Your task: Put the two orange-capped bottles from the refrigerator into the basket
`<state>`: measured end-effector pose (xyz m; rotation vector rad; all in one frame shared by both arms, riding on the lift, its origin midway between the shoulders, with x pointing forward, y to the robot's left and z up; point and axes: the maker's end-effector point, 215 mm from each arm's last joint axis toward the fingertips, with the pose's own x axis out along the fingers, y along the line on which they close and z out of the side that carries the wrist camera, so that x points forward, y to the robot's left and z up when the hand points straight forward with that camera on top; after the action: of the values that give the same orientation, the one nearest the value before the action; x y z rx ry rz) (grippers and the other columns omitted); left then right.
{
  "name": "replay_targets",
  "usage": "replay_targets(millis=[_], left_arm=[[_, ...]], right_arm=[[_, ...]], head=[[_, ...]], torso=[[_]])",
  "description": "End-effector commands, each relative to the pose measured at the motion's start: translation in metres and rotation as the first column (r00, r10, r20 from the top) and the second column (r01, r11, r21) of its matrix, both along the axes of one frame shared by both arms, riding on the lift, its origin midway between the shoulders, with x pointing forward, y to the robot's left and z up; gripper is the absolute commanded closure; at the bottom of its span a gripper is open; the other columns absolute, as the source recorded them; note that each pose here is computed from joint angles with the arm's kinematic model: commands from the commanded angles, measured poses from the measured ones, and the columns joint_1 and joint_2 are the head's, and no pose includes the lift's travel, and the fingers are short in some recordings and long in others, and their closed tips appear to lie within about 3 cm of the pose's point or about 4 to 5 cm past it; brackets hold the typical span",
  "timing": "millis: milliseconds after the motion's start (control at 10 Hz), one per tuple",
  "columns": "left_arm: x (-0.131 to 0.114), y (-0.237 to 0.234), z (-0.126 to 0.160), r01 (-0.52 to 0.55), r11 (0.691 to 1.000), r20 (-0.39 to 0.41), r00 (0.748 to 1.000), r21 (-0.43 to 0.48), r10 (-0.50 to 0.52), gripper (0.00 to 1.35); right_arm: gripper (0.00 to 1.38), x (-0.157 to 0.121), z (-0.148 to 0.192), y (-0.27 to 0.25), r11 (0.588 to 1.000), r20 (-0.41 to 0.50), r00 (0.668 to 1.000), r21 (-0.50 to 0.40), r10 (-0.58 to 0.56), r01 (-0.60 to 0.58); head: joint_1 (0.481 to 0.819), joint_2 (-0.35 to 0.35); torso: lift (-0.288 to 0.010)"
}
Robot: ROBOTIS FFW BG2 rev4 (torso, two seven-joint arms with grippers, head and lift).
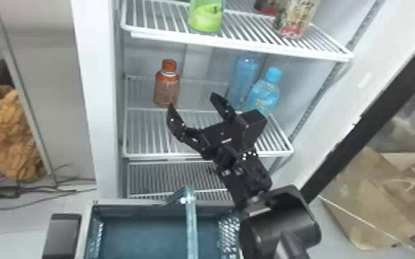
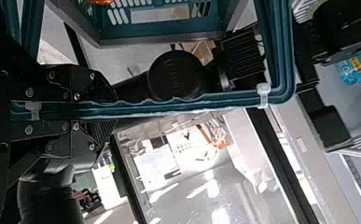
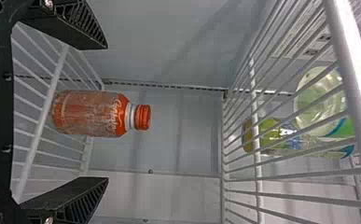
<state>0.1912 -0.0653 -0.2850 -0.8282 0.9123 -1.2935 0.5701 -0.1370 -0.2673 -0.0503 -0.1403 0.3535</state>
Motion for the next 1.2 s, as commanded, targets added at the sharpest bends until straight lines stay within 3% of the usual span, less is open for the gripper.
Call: replay_targets(millis=[0, 500, 1100], left_arm=[[0.0, -0.001, 0.0, 0.002, 1.0, -0.001, 1.0, 0.0, -0.002, 1.19], [0.0, -0.003, 0.001, 0.011, 1.0, 0.005, 1.0, -0.005, -0.011, 1.19], [0.001, -0.009, 0.004, 0.027, 1.0, 0.02, 0.999, -0.007, -0.027, 1.19]], right_arm=[[0.04, 0.016, 0.004, 0.001, 1.0, 0.005, 1.0, 0.007, -0.006, 0.006], [0.04, 0.069, 0.006, 0.026, 0.999, -0.026, 1.0, 0.034, 0.006, -0.005], [0.04, 0.099, -0.006, 0.04, 1.0, -0.088, 0.996, 0.007, -0.004, 0.004]], head=[[0.695, -0.297], [0.695, -0.266], [0.695, -0.222]], torso=[[-0.288], [-0.288], [-0.288]])
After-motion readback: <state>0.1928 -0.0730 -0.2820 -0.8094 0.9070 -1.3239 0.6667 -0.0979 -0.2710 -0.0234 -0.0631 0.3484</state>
